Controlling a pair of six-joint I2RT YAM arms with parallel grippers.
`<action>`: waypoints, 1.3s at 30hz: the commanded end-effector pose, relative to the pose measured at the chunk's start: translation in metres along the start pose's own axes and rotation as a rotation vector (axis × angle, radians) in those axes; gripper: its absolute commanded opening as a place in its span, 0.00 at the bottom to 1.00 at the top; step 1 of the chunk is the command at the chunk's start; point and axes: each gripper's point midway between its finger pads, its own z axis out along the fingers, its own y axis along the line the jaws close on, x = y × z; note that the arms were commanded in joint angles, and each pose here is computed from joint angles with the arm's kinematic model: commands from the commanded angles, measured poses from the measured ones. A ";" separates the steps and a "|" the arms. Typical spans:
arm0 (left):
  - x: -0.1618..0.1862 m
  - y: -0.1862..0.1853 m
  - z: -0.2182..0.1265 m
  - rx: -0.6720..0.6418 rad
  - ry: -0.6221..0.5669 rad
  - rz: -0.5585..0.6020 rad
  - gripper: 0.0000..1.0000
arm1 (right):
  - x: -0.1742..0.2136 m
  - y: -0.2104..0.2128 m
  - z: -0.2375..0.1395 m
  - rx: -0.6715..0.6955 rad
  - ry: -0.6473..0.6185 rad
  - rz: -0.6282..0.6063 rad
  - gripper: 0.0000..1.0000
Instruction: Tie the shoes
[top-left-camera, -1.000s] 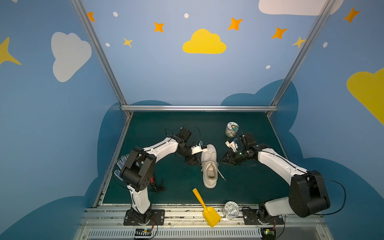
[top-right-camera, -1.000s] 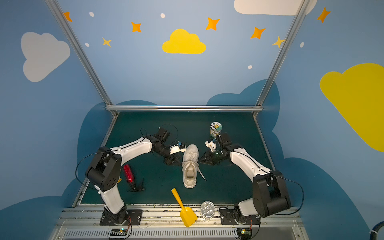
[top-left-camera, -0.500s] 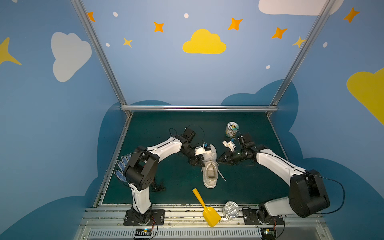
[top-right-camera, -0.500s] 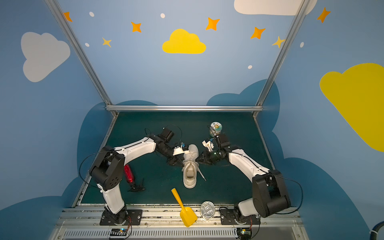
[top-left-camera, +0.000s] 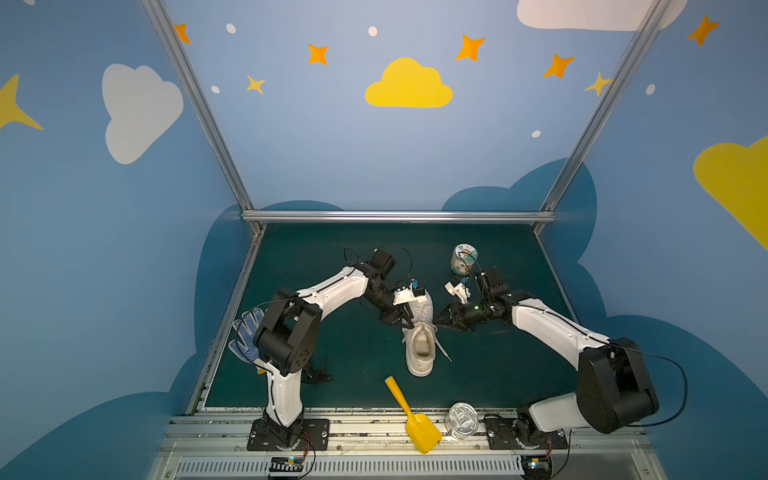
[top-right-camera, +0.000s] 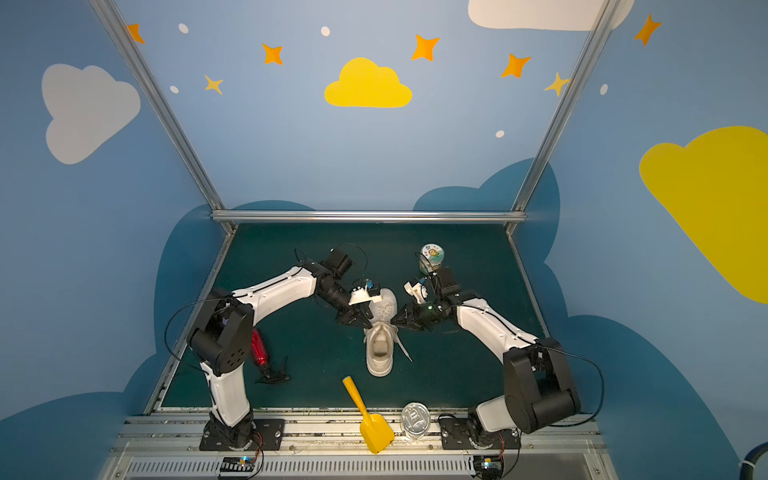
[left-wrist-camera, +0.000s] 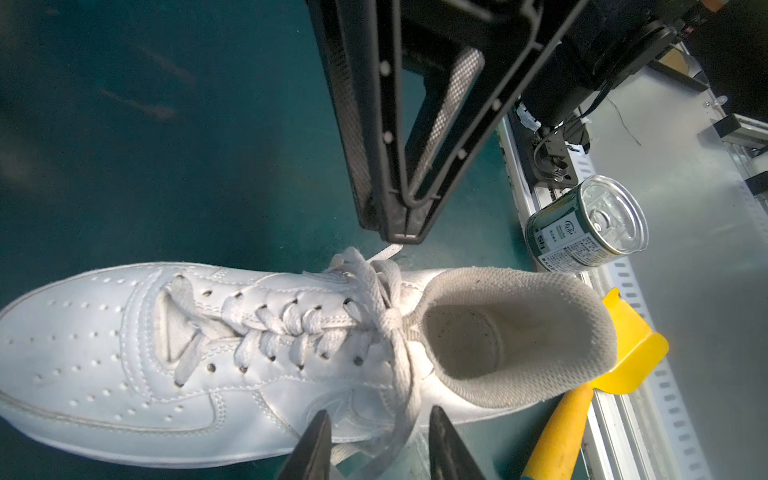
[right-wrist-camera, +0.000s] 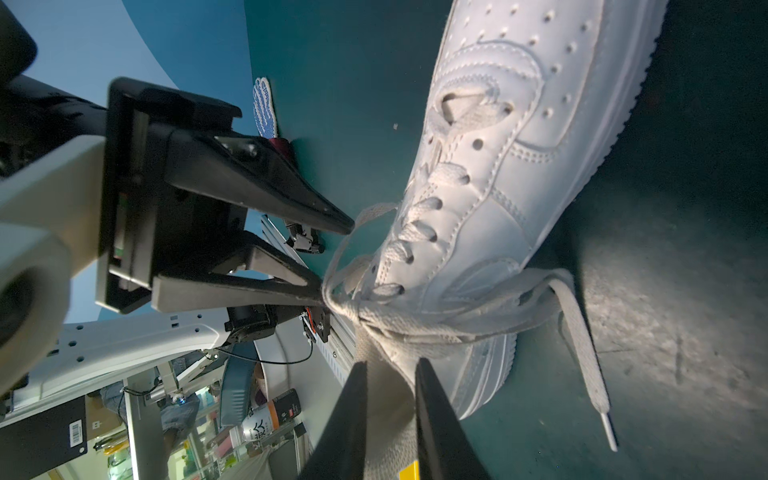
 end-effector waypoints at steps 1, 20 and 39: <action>-0.001 -0.010 0.003 0.058 0.000 -0.012 0.32 | 0.003 -0.001 0.003 -0.008 0.013 -0.002 0.22; -0.009 -0.003 -0.011 -0.008 0.001 0.035 0.03 | 0.010 -0.012 0.001 0.051 0.030 -0.033 0.22; -0.013 0.000 -0.019 -0.016 0.032 0.050 0.03 | 0.002 -0.014 0.023 -0.058 0.056 -0.036 0.48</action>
